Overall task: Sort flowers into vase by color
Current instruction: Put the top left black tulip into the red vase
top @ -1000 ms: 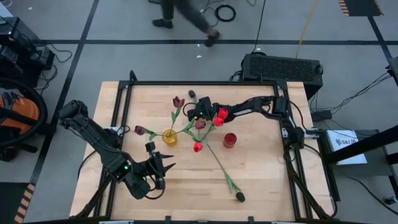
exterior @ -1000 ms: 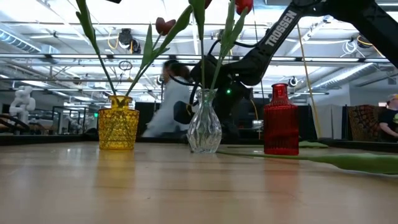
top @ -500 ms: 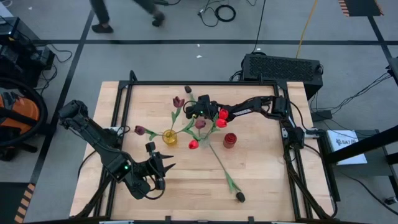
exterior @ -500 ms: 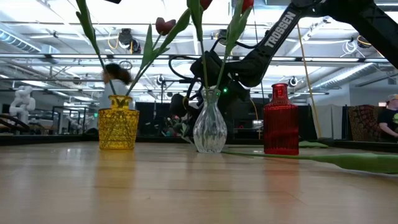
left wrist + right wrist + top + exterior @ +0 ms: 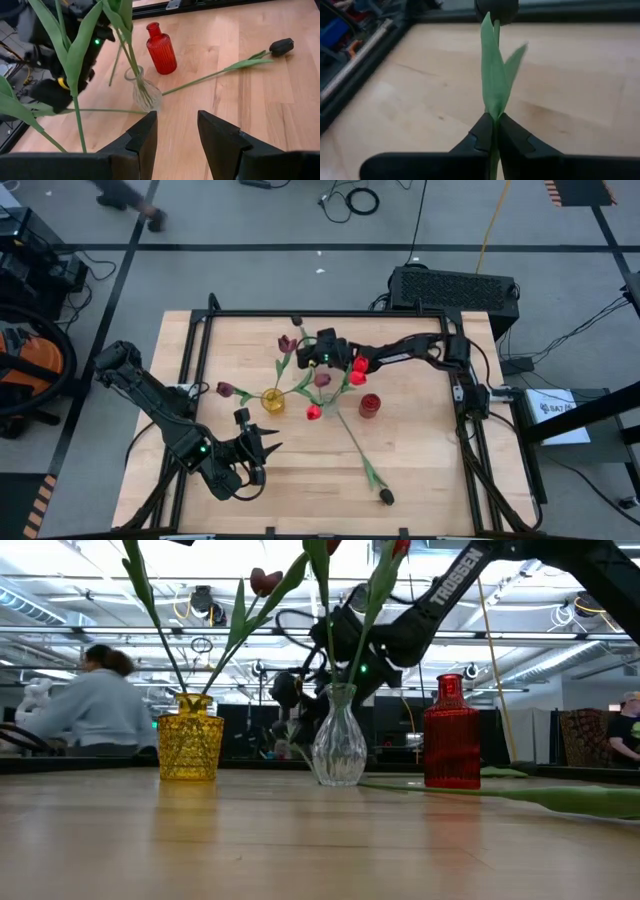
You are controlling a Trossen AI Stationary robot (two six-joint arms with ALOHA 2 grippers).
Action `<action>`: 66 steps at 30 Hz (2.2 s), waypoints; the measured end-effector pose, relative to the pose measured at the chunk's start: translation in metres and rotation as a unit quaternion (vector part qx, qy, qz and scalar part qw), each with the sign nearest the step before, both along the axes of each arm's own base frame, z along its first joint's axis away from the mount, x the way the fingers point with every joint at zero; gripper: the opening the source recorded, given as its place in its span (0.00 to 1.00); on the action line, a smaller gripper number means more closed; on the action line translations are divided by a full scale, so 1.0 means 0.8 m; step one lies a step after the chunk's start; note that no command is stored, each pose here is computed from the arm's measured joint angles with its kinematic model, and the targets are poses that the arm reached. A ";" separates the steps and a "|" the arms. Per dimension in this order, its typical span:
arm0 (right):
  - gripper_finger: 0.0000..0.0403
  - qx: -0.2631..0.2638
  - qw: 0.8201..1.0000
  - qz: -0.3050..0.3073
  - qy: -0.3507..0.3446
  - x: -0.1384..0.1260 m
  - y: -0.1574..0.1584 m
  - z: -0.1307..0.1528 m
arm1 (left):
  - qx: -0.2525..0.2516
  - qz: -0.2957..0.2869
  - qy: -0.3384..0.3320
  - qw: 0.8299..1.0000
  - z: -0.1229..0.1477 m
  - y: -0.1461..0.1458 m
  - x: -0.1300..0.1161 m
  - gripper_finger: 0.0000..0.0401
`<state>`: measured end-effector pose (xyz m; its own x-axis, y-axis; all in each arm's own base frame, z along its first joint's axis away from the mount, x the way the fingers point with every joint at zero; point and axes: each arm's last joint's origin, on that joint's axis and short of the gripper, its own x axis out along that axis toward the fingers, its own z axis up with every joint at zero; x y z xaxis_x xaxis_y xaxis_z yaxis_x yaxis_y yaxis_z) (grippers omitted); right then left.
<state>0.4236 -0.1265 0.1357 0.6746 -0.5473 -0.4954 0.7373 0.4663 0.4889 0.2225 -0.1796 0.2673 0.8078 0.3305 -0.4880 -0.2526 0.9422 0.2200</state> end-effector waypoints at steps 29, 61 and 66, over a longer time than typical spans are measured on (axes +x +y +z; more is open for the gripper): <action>0.03 -0.154 0.984 0.009 -0.085 -0.057 -0.021 0.183 | -0.009 -0.001 -0.008 1.000 0.001 -0.001 0.001 0.37; 0.03 -0.265 0.936 0.150 -0.178 -0.334 0.103 0.405 | 0.018 -0.013 -0.211 0.977 0.071 0.036 0.075 0.37; 0.03 -0.267 0.913 0.210 -0.228 -0.357 0.135 0.393 | -0.044 -0.057 -0.287 0.955 0.090 0.067 0.098 0.37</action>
<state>0.1380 -0.0185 0.4504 0.9497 -0.2747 0.1502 0.2160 0.9222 0.3208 0.3007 -0.1263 0.3396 0.9791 0.2020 0.0244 -0.2019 0.9794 -0.0049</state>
